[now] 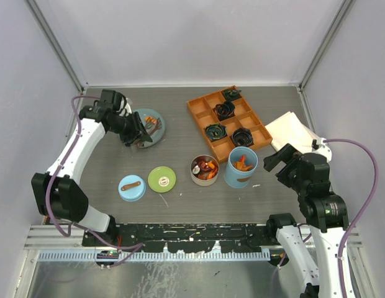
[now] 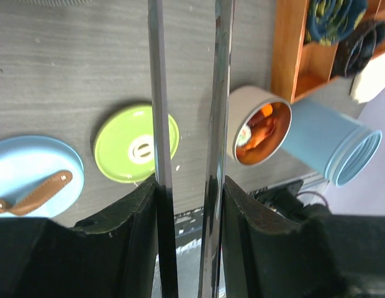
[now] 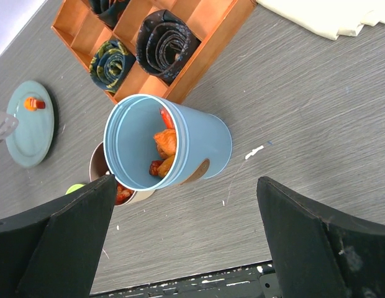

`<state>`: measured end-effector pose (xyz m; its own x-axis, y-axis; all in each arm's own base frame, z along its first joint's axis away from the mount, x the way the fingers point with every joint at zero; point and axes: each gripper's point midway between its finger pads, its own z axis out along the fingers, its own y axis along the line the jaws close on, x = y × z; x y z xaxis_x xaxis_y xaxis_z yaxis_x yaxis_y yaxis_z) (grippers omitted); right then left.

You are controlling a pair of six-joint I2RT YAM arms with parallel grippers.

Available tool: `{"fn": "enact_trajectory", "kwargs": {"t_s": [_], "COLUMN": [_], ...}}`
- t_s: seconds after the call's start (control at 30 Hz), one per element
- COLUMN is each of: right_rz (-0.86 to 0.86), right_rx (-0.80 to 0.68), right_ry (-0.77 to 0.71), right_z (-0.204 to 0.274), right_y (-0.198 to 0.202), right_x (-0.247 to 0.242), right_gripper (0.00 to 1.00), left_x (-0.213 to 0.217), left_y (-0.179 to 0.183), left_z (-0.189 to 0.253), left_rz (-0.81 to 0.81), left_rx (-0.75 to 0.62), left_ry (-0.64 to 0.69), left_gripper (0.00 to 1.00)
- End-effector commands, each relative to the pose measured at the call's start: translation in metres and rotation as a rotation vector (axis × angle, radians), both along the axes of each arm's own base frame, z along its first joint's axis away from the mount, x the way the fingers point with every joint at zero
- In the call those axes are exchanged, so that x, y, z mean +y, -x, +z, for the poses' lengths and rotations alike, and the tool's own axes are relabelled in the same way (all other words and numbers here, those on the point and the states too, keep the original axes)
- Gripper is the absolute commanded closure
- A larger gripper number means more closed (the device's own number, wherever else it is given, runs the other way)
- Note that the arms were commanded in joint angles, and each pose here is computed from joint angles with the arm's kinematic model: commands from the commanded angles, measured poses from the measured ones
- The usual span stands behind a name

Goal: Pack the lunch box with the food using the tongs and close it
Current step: Pick up the fake food from the plate.

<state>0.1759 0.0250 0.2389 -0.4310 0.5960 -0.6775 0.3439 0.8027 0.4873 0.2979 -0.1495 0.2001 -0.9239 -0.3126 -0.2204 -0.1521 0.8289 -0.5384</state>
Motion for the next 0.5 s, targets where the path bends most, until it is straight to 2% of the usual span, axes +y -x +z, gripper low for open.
{"fn": "enact_trajectory", "kwargs": {"t_s": [0.0,0.13,0.47], "right_rz": [-0.017,-0.020,-0.020], "right_rx": [-0.048,-0.040,-0.029], "right_ry": [0.016,0.022,0.036], "right_z": [0.017,0.015,0.011], "right_y": [-0.008,-0.009,-0.013], "right_x": [-0.004,-0.005,-0.007], "right_gripper": [0.00,0.00,0.00], "left_x": [-0.002,0.000,-0.001], "left_y": [-0.046,-0.059,-0.085], "left_z": [0.016,0.003,-0.018], "left_rz": [0.076,0.126,0.206], "left_rx": [-0.101,-0.050,-0.037], "left_ry": [0.092,0.105,0.148], "left_gripper": [0.61,0.61,0.61]}}
